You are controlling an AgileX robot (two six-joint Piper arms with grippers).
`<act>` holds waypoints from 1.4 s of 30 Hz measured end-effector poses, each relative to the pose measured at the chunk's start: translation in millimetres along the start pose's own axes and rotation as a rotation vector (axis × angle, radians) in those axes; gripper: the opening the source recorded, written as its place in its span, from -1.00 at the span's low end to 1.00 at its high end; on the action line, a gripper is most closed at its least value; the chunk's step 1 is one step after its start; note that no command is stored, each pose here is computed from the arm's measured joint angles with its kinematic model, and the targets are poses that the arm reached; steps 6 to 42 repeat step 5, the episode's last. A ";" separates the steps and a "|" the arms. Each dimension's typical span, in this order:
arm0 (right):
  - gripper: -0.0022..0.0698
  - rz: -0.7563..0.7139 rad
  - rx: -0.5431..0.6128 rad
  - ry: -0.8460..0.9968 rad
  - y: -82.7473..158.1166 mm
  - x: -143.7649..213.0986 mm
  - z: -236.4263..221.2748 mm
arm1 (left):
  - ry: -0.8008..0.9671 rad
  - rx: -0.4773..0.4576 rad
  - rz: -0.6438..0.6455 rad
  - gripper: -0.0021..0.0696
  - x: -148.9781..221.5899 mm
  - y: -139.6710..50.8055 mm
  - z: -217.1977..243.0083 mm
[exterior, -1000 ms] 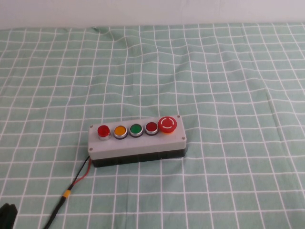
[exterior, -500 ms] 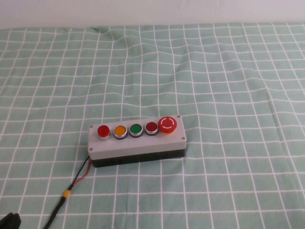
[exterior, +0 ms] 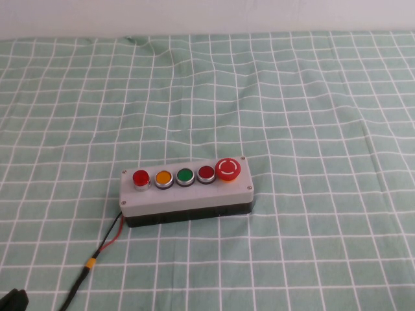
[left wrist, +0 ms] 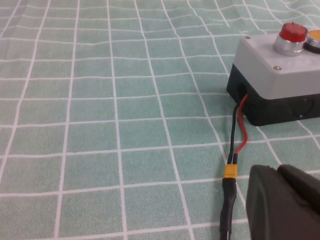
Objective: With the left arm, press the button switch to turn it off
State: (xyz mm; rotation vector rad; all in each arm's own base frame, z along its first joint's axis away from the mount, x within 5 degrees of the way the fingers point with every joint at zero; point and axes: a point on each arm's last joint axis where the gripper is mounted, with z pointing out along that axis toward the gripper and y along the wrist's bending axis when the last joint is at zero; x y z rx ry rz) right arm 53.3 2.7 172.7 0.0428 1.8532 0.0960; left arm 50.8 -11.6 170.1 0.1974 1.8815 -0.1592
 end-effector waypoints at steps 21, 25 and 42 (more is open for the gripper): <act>-0.99 0.000 0.000 0.000 0.0 0.0 0.0 | 0.000 0.000 0.000 -0.95 0.0 0.0 0.0; -0.99 0.000 0.000 0.000 0.0 0.0 0.0 | 0.000 0.000 0.000 -0.95 0.0 0.0 0.0; -0.99 0.000 0.000 0.000 0.0 0.0 0.0 | 0.000 0.000 0.000 -0.95 0.0 0.0 0.0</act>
